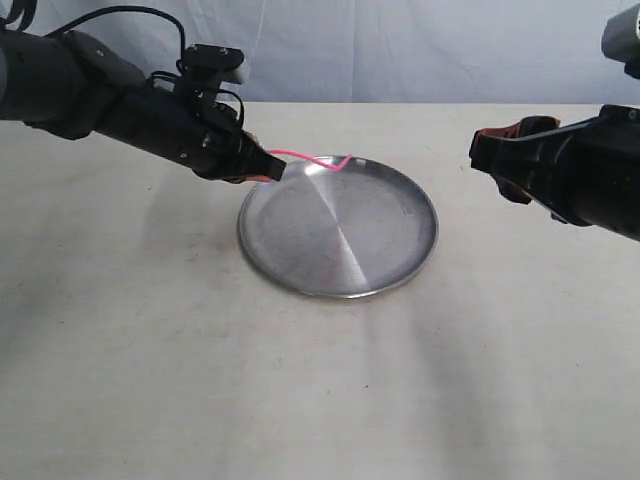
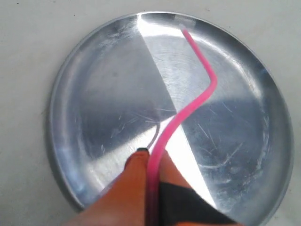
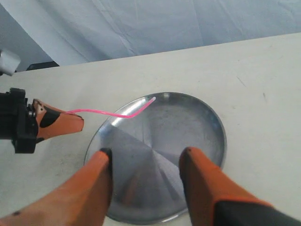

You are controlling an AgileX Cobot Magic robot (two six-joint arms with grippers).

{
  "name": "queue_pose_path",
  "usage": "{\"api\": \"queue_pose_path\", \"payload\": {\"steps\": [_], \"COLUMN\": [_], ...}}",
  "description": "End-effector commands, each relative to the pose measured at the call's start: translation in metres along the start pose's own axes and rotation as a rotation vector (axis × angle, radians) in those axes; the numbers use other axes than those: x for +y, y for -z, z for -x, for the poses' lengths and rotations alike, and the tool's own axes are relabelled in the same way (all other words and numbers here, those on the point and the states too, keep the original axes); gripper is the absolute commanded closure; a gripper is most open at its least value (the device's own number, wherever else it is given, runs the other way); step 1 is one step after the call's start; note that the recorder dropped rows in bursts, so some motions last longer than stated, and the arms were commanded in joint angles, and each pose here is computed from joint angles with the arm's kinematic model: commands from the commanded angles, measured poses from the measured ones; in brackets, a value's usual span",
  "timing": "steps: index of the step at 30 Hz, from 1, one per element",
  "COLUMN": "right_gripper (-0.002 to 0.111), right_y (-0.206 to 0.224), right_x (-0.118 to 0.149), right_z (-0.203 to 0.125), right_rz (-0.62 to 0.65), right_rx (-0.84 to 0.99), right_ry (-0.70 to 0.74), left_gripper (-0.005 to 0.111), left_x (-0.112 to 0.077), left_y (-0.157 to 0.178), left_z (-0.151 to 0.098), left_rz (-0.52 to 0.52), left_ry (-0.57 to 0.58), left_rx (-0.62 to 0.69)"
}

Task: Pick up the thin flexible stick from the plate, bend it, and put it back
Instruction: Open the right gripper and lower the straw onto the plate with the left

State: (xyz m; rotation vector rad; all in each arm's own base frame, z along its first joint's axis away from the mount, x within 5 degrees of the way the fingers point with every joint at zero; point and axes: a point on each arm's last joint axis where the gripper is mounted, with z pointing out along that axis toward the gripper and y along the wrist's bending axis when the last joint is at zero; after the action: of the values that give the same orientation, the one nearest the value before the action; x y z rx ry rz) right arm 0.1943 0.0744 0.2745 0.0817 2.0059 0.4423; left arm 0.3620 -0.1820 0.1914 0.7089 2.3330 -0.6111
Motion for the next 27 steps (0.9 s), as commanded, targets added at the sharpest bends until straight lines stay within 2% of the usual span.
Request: {"api": "queue_pose_path", "payload": {"steps": [1,6,9,16,18,20,21,24,27], "right_gripper": [0.062,0.062,0.062,0.062,0.062,0.062,0.062,0.062,0.062], "right_y": [0.001,0.001,0.001,0.001,0.001,0.001,0.001,0.001,0.001], "right_x": [-0.004,-0.005,-0.005,-0.005,-0.005,-0.005,-0.005,-0.005,-0.005], "right_z": [-0.005,-0.005,-0.005,-0.005,-0.005,-0.005,-0.005,-0.005,-0.005], "right_rz": [-0.022,-0.028,-0.028,-0.028,-0.028,-0.027,-0.027,-0.027,-0.027], "right_rx": [0.010,0.009,0.009,0.009,0.009,0.010,0.010,0.010,0.011], "right_ry": [0.014,0.014,0.014,0.014,0.014,0.006,0.006,0.006,0.004], "left_gripper": [0.107,0.107,0.107,0.106,0.099,0.086,0.074,0.052,0.039], "left_x": [0.002,0.010,0.011,0.011,0.011,0.009,0.008,0.005,-0.004], "left_y": [-0.018,-0.040,-0.054,-0.059,-0.059,-0.059,-0.058,-0.058,-0.053], "left_z": [0.003,-0.002,-0.009,-0.010,-0.009,-0.010,-0.011,-0.012,-0.012], "left_rz": [-0.066,-0.078,-0.127,-0.143,-0.151,-0.169,-0.184,-0.209,-0.312], "left_ry": [0.012,0.034,0.043,0.084,0.097,0.095,0.095,0.095,0.082], "left_rx": [0.036,0.068,0.115,0.114,0.109,0.119,0.128,0.142,0.193]}}
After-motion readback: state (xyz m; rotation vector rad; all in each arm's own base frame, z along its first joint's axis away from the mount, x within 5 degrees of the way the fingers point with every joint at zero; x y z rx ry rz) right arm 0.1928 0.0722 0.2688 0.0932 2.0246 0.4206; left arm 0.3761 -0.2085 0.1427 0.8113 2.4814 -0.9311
